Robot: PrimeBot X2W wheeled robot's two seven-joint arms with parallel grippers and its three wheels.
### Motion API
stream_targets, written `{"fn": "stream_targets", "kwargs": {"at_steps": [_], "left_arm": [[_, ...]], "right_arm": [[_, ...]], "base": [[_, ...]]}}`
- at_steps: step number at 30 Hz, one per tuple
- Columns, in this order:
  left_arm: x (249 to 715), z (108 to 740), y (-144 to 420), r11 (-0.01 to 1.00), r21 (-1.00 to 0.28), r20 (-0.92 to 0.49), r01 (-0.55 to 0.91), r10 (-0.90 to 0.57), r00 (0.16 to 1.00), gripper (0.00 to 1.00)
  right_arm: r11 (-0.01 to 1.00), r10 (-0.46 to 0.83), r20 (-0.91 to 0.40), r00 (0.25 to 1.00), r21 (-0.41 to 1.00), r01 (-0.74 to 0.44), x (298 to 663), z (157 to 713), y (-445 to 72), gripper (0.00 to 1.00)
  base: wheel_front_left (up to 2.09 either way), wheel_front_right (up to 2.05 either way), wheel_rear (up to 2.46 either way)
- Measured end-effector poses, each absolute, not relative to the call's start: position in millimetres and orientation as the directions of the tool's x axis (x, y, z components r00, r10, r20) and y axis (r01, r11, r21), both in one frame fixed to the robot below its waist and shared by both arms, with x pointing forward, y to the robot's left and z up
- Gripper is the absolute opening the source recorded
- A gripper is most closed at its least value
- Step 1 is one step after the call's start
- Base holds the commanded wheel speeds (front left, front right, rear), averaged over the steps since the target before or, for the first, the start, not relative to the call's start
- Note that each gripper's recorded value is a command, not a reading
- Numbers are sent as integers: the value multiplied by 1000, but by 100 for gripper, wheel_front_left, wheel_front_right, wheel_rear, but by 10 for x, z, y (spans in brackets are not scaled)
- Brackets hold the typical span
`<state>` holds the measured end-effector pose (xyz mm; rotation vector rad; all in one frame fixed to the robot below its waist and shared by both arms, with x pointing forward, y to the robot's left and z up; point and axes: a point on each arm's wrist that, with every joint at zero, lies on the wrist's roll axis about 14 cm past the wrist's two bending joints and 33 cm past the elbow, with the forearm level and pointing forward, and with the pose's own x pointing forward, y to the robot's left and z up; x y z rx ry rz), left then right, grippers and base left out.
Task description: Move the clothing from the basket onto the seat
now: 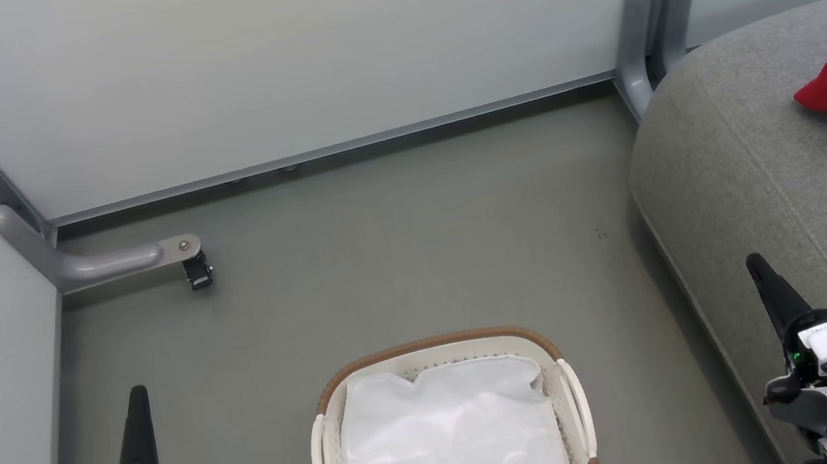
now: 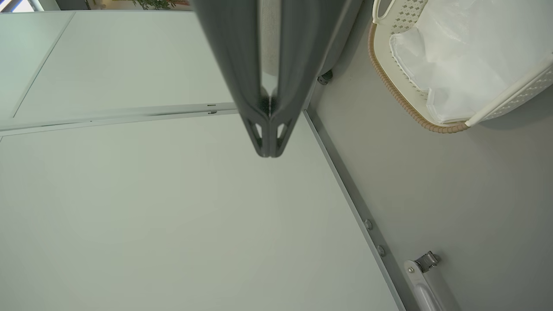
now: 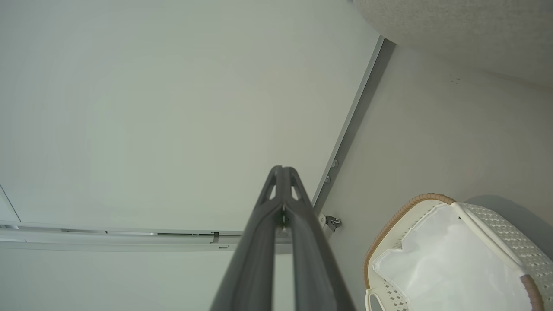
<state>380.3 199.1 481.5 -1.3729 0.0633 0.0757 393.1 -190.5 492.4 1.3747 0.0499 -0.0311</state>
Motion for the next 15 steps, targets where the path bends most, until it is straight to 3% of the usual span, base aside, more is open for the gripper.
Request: {"fn": "stream_targets", "kwargs": {"at_steps": [15], "left_arm": [[3845, 4925, 1986, 89, -995, -53, -53, 6, 999, 0]], "right_arm": [[89, 5, -29, 1000, 996, 28, 3915, 4996, -1947, 0]], "base": [[0, 0, 0]]}}
